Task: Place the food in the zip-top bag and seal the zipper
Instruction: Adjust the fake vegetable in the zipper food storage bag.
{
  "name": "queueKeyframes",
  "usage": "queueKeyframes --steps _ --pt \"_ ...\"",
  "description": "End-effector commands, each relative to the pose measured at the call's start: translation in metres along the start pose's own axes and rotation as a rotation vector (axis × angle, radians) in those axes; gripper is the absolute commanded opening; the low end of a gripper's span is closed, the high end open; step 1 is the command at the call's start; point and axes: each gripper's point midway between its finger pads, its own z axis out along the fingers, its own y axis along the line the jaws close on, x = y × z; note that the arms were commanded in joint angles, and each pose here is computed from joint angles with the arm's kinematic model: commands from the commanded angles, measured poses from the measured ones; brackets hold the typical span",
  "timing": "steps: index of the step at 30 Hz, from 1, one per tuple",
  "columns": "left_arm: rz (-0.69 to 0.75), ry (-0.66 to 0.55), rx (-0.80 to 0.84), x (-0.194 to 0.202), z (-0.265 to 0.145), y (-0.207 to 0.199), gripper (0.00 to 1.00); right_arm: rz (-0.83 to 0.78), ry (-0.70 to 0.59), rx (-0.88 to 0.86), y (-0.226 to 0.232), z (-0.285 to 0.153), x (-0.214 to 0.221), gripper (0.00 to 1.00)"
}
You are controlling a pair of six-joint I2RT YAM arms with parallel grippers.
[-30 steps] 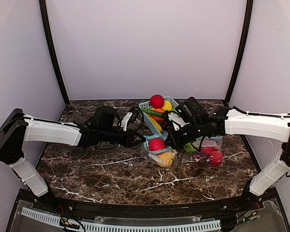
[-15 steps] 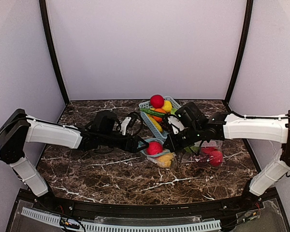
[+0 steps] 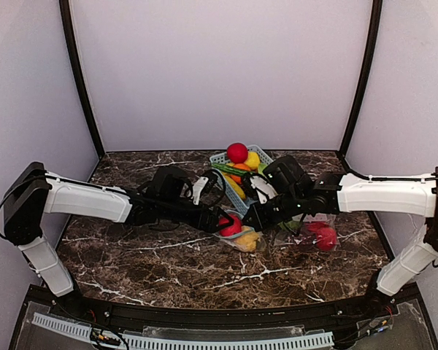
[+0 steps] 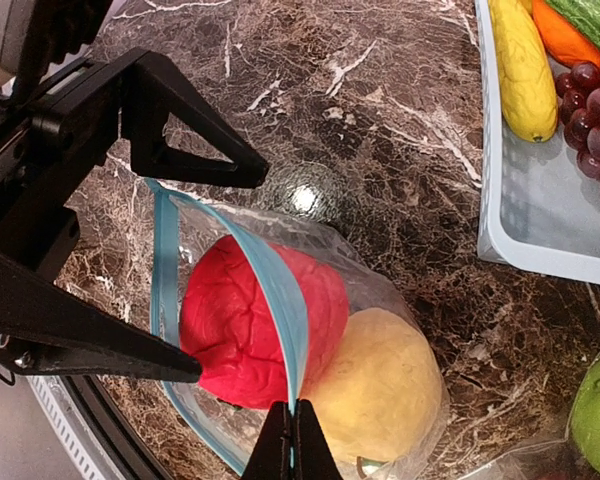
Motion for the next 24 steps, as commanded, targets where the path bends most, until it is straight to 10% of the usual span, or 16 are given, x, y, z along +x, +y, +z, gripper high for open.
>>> queueKeyframes --steps 1,24 --pt "0.025 0.050 -0.097 0.004 0.005 0.016 0.99 -0.024 -0.042 -0.041 0.011 -0.005 -0.007 0.00" --pt "0.071 0.062 -0.209 -0.004 -0.011 0.021 0.99 -0.010 -0.040 -0.003 0.006 -0.005 -0.006 0.00"
